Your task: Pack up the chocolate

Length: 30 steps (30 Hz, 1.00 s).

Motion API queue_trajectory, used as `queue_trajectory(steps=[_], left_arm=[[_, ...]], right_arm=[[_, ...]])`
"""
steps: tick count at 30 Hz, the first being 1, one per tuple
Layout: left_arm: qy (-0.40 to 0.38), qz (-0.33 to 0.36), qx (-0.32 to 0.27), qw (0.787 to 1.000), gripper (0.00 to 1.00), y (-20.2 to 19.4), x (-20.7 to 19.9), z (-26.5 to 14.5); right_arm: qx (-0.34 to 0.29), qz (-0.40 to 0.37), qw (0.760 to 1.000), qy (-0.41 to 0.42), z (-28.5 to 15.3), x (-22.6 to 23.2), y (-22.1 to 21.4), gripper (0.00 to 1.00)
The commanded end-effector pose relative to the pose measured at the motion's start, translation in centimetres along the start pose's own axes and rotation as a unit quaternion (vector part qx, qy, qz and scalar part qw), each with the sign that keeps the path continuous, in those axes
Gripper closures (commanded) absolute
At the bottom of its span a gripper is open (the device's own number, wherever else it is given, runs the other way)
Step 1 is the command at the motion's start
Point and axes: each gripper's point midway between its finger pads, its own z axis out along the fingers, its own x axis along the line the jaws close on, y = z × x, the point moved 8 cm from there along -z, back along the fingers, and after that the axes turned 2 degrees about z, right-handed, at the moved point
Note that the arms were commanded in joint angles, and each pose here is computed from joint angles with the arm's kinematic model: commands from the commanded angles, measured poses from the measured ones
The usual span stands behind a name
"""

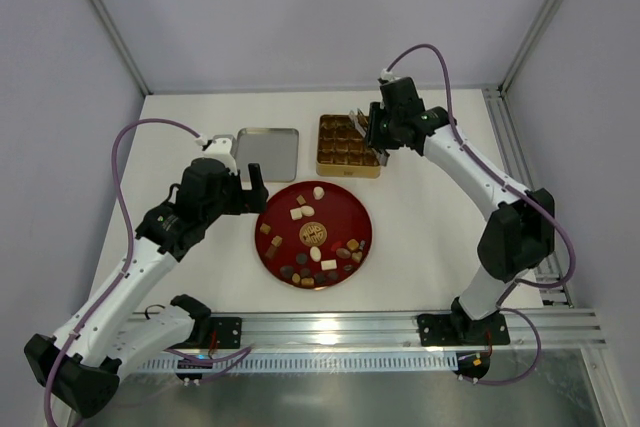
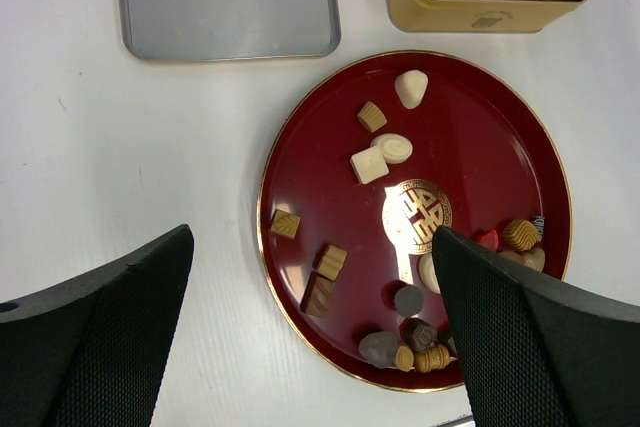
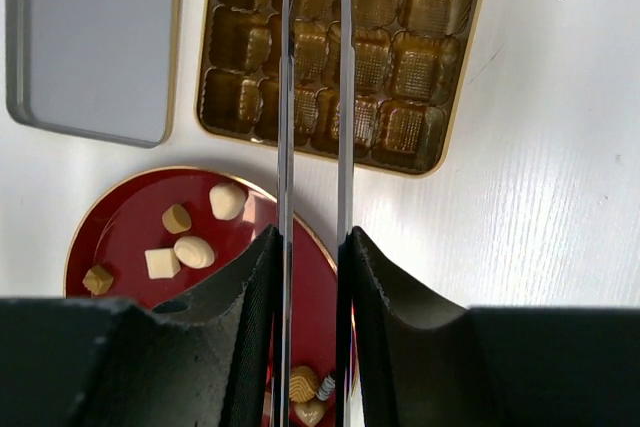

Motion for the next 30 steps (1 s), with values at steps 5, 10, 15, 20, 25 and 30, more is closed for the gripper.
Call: queue_trajectory(steps=[5, 10, 15, 20, 25, 30], left_arm=[[-0.006, 0.0, -0.016, 1.0, 0.0, 0.7, -0.3, 0.0], [-0.007, 0.0, -0.017, 1.0, 0.01, 0.7, -0.3, -0.1], [-0.007, 0.001, -0.013, 1.0, 0.0, 0.6, -0.3, 0.0], [-0.007, 0.0, -0.015, 1.0, 0.0, 0.7, -0.3, 0.0], [-0.005, 0.0, -0.014, 1.0, 0.0, 0.7, -0.2, 0.1], [-0.005, 0.0, -0.015, 1.0, 0.0, 0.7, -0.2, 0.1]], right_arm=[[-0.022, -0.006, 1.0, 0.009, 2.3, 0.0, 3.1, 0.66], [-0.015, 0.0, 1.0, -0.005, 3.8, -0.8, 3.2, 0.66], [-0.015, 0.004, 1.0, -0.013, 4.4, -1.4, 3.2, 0.66], [-0.011, 0.003, 1.0, -0.02, 5.0, -1.7, 3.0, 0.66], [-0.012, 0.004, 1.0, -0.021, 5.4, -1.8, 3.1, 0.65], [-0.013, 0.003, 1.0, -0.026, 5.5, -1.9, 3.2, 0.61]])
